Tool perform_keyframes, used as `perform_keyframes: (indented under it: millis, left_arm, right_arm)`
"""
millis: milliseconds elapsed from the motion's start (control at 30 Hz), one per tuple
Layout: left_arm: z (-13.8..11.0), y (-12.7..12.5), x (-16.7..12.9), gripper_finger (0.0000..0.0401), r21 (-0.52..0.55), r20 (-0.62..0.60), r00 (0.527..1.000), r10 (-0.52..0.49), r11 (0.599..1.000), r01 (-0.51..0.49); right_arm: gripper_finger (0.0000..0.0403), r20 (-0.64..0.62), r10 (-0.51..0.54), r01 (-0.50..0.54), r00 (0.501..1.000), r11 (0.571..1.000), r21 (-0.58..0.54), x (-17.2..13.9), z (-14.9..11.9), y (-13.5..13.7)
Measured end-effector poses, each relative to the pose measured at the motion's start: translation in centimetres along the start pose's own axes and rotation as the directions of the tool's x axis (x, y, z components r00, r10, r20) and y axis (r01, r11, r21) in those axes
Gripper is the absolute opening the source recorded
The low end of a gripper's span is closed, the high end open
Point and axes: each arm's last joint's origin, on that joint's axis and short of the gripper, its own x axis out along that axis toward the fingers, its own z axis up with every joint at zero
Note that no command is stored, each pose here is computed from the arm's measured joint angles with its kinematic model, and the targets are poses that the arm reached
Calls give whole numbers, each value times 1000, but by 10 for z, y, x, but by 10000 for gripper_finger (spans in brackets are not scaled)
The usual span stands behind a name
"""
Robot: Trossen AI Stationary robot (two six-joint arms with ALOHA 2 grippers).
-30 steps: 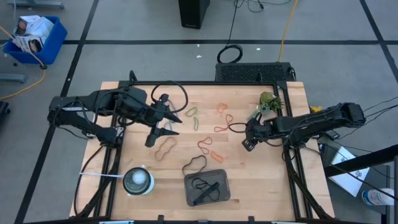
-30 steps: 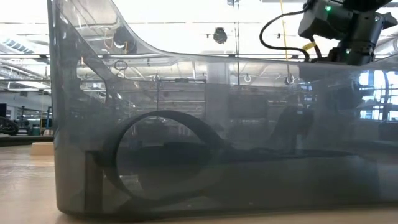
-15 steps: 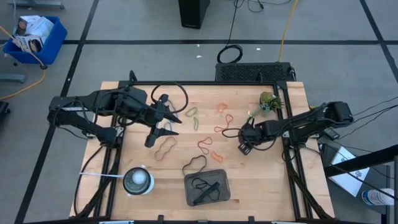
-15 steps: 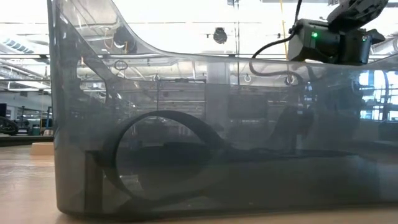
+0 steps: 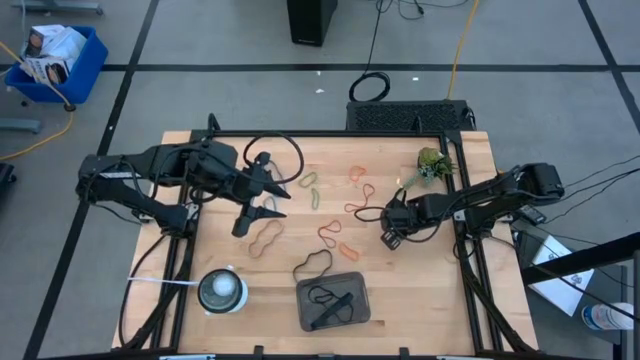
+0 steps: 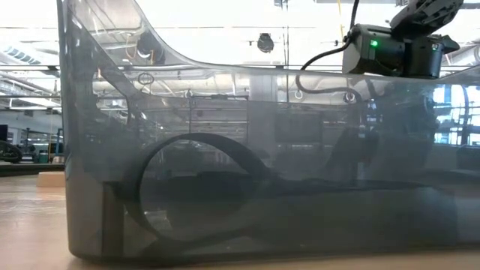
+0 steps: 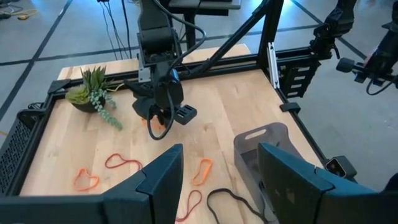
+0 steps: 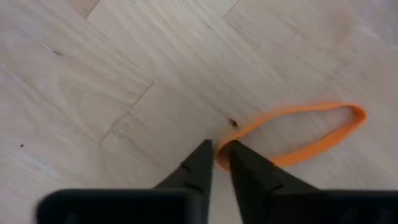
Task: Pick and place rubber bands into bin
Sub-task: Put the middle orange rubber band into the bin
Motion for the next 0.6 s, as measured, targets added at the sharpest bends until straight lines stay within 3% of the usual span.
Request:
perform_keyframes:
  millis: [100, 300, 500, 600]
  left_arm:
    - [0, 0, 0, 212, -3, 1, 1000, -1, 1000, 1]
    - [3, -1, -20, 212, -22, 65, 998, 0, 1000, 1]
    - [4, -7, -59, 212, -24, 160, 987, -10, 1000, 14]
    - [-4, -10, -79, 212, -27, 203, 979, -8, 1000, 14]
  right_arm:
    - [7, 21, 21, -21, 1000, 1000, -8, -4, 0, 0]
    - [2, 157, 188, -184, 970, 982, -36, -27, 5, 5]
    - [1, 332, 417, -377, 846, 909, -179, -69, 11, 19]
    - [1, 392, 479, -383, 786, 874, -299, -100, 16, 30]
